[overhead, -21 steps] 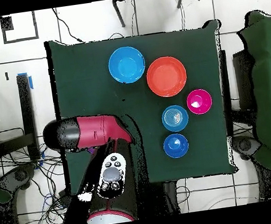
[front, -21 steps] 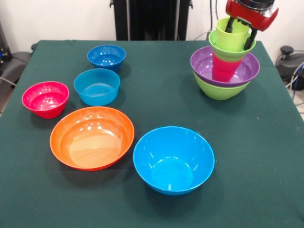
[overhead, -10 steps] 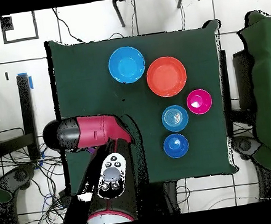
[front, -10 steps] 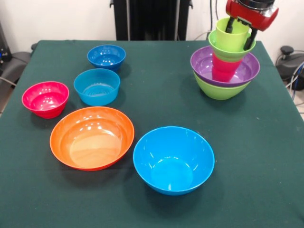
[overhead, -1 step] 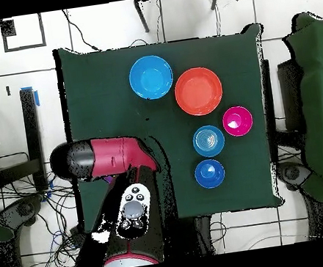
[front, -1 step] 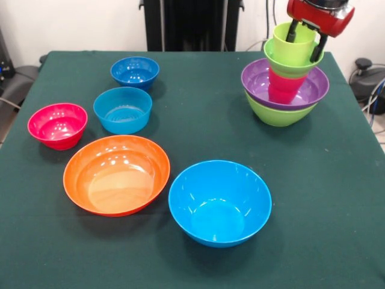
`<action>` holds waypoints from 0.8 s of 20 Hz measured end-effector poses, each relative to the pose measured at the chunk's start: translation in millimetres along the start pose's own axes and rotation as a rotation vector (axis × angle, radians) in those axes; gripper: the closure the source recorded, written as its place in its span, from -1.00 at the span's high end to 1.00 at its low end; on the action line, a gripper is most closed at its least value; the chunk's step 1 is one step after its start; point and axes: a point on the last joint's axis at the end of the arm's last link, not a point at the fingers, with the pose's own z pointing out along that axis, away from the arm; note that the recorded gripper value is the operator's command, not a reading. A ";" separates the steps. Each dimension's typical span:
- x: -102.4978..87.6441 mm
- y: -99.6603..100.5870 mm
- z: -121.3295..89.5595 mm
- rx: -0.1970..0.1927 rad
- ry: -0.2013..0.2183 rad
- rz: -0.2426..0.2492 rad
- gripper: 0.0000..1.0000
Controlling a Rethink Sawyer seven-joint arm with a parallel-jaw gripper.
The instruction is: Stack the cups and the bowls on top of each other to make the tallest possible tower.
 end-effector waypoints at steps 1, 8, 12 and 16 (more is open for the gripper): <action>0.0 0.0 0.0 0.000 0.000 0.000 1.00; -0.4 0.4 -2.6 -0.004 -0.003 0.000 1.00; -0.7 1.0 -9.9 -0.010 -0.006 0.000 1.00; 1.5 0.1 -23.6 -0.007 0.010 0.000 1.00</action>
